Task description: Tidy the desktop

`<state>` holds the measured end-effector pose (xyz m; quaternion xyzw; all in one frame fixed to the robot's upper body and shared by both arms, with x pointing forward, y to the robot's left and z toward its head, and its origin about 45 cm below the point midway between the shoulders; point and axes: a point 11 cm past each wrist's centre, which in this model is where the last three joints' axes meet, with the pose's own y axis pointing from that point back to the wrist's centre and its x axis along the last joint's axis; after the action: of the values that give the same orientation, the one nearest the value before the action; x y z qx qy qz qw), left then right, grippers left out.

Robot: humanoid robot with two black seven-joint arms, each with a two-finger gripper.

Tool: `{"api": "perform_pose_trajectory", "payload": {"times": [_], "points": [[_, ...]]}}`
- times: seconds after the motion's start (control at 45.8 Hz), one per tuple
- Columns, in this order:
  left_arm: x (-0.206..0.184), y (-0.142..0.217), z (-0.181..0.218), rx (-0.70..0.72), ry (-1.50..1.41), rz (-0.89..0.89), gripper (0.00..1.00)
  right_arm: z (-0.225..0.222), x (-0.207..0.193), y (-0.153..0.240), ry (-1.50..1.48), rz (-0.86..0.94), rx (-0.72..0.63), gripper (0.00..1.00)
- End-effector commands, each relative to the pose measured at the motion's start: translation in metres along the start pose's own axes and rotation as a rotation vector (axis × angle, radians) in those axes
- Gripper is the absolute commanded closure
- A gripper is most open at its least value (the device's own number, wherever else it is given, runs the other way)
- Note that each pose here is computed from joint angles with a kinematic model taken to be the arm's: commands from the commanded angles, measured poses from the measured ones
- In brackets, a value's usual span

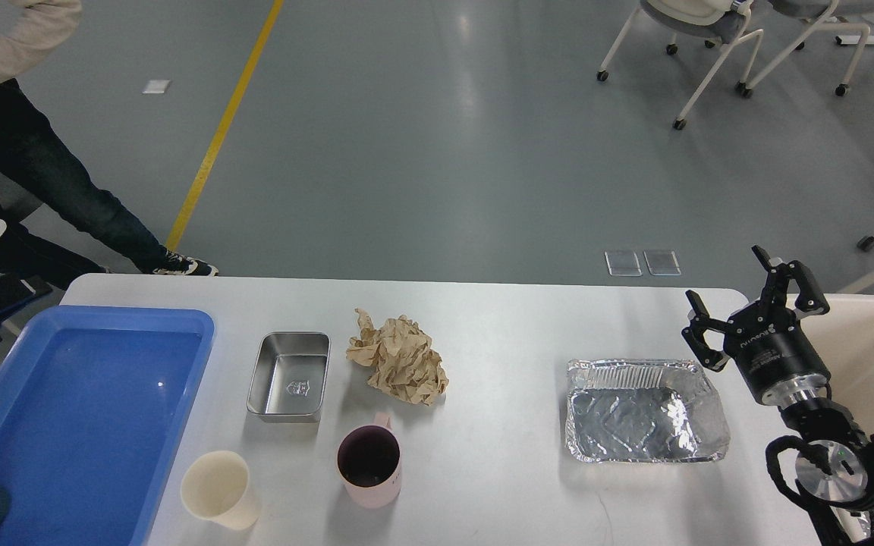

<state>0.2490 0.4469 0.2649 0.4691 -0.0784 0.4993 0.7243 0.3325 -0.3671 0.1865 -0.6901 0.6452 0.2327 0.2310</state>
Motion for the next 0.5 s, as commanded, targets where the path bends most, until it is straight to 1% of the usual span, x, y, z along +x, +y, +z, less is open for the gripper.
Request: {"api": "perform_pose_trajectory", "payload": {"times": [0.0, 0.087, 0.262, 0.481], "points": [[-0.005, 0.001, -0.006, 0.013, -0.184, -0.017, 0.03, -0.005, 0.003, 0.000, 0.019, 0.004, 0.000, 0.00], [-0.009, 0.000, -0.006, 0.010, -0.247, -0.035, 0.03, -0.006, 0.001, -0.002, 0.019, -0.001, 0.002, 0.00], [-0.017, -0.002, -0.003, -0.001, -0.255, -0.104, 0.03, -0.005, 0.001, -0.002, 0.022, -0.003, -0.004, 0.00], [-0.015, -0.007, 0.014, -0.050, -0.256, -0.126, 0.03, -0.006, 0.002, -0.001, 0.032, -0.001, -0.008, 0.00]]}}
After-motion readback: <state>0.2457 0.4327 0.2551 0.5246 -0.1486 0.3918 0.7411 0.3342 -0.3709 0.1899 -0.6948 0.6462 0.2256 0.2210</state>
